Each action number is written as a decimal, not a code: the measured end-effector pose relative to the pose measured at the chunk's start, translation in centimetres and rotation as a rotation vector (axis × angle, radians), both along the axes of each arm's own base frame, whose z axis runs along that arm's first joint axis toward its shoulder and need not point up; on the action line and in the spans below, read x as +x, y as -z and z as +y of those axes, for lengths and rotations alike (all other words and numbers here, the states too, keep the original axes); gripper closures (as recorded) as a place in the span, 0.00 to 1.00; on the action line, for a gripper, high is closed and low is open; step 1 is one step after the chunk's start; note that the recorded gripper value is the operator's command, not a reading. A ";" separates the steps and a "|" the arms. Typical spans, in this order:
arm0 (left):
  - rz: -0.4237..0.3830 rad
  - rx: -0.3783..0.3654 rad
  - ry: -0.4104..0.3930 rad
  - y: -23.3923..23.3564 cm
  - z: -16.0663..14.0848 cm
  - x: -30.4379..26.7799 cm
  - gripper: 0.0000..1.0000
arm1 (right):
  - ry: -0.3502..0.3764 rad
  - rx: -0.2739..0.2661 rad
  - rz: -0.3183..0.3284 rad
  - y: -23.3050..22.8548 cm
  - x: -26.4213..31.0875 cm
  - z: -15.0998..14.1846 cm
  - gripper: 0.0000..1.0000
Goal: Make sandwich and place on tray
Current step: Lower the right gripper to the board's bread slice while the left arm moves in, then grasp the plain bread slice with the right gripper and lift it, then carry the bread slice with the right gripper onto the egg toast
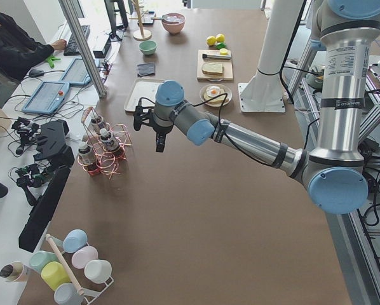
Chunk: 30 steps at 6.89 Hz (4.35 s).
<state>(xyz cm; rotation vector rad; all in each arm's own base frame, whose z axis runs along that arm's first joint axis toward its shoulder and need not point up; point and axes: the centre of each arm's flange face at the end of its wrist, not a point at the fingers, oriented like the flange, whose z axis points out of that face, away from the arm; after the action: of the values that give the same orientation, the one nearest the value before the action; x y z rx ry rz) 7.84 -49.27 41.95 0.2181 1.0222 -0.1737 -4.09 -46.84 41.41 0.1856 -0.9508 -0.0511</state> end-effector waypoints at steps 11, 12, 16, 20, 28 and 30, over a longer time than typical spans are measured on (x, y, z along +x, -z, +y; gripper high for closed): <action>0.091 -0.106 0.126 13.2 3.1 23.4 0.03 | -0.012 -0.166 -0.135 4.7 -30.8 15.5 0.00; 0.090 -0.107 0.127 13.1 3.1 23.4 0.03 | -0.015 -0.154 -0.122 4.7 -32.9 17.5 0.00; 0.086 -0.112 0.129 12.9 3.1 23.5 0.03 | -0.019 -0.128 -0.095 0.8 -34.8 19.1 0.02; 0.083 -0.113 0.128 12.8 2.9 23.6 0.03 | -0.032 -0.113 -0.097 -1.2 -35.5 19.3 0.22; 0.085 -0.111 0.126 12.9 3.1 23.6 0.03 | -0.075 -0.151 -0.122 -0.3 -35.1 19.1 1.00; 0.087 -0.110 0.126 13.0 3.0 23.6 0.03 | -0.058 -0.167 -0.189 2.7 -33.5 18.7 1.00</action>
<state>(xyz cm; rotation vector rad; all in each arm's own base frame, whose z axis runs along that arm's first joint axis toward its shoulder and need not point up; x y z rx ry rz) 31.48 -46.25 28.96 0.1762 1.0822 -0.3554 -37.61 -28.12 38.73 0.0640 -1.1321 0.1006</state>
